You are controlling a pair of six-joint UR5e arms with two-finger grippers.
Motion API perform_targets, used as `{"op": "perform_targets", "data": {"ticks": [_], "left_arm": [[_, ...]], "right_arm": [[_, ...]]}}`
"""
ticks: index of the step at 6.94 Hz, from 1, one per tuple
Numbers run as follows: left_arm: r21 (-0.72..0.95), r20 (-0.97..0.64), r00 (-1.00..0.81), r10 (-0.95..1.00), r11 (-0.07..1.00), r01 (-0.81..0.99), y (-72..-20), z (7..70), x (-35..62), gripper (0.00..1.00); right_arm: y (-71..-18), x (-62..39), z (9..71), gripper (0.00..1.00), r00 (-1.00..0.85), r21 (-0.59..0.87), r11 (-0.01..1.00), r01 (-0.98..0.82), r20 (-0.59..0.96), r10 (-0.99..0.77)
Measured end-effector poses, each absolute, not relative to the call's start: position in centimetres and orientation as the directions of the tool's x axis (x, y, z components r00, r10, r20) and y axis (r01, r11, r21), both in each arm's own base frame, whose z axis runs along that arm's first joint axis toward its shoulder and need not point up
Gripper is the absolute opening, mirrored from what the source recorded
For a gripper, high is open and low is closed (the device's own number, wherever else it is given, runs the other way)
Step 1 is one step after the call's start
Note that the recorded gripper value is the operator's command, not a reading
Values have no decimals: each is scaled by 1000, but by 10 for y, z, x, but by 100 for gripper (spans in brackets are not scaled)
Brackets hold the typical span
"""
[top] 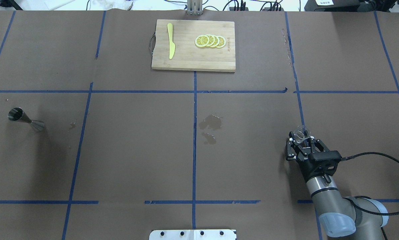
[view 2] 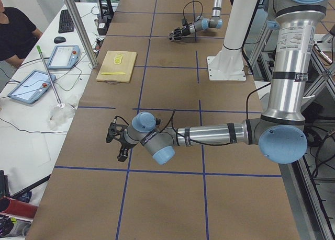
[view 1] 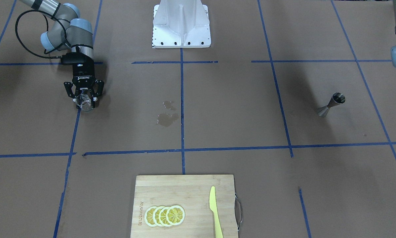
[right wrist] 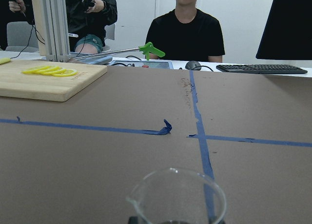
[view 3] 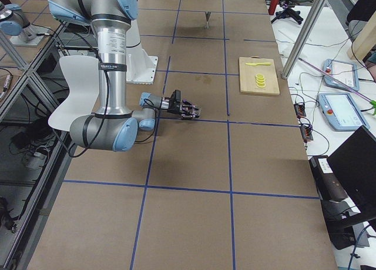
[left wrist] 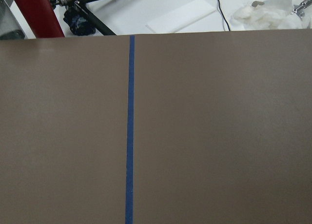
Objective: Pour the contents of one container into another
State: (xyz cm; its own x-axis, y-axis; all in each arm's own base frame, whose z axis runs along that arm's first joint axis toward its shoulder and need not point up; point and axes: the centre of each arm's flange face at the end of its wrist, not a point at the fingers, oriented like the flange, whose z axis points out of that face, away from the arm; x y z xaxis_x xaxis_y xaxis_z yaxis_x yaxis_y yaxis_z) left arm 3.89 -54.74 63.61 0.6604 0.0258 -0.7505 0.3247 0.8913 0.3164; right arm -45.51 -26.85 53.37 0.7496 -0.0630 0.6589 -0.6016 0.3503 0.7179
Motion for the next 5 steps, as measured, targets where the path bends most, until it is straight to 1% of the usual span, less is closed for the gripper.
{"op": "perform_targets", "data": {"ticks": [1, 3, 4, 5], "left_arm": [[294, -753, 657, 29, 909, 297, -552, 633, 35, 100], [310, -711, 698, 84, 929, 204, -566, 616, 22, 100], [315, -683, 722, 113, 937, 152, -573, 605, 13, 100], [307, -661, 739, 130, 945, 109, -578, 598, 3, 100]], "right_arm": [[-268, -455, 534, 48, 749, 718, 350, -602, 659, -63], [-267, -456, 533, 59, 749, 717, 350, -602, 660, -64], [-267, -456, 533, 59, 748, 717, 350, -602, 660, -65], [-266, -456, 533, 62, 748, 717, 351, -602, 660, -66]]}}
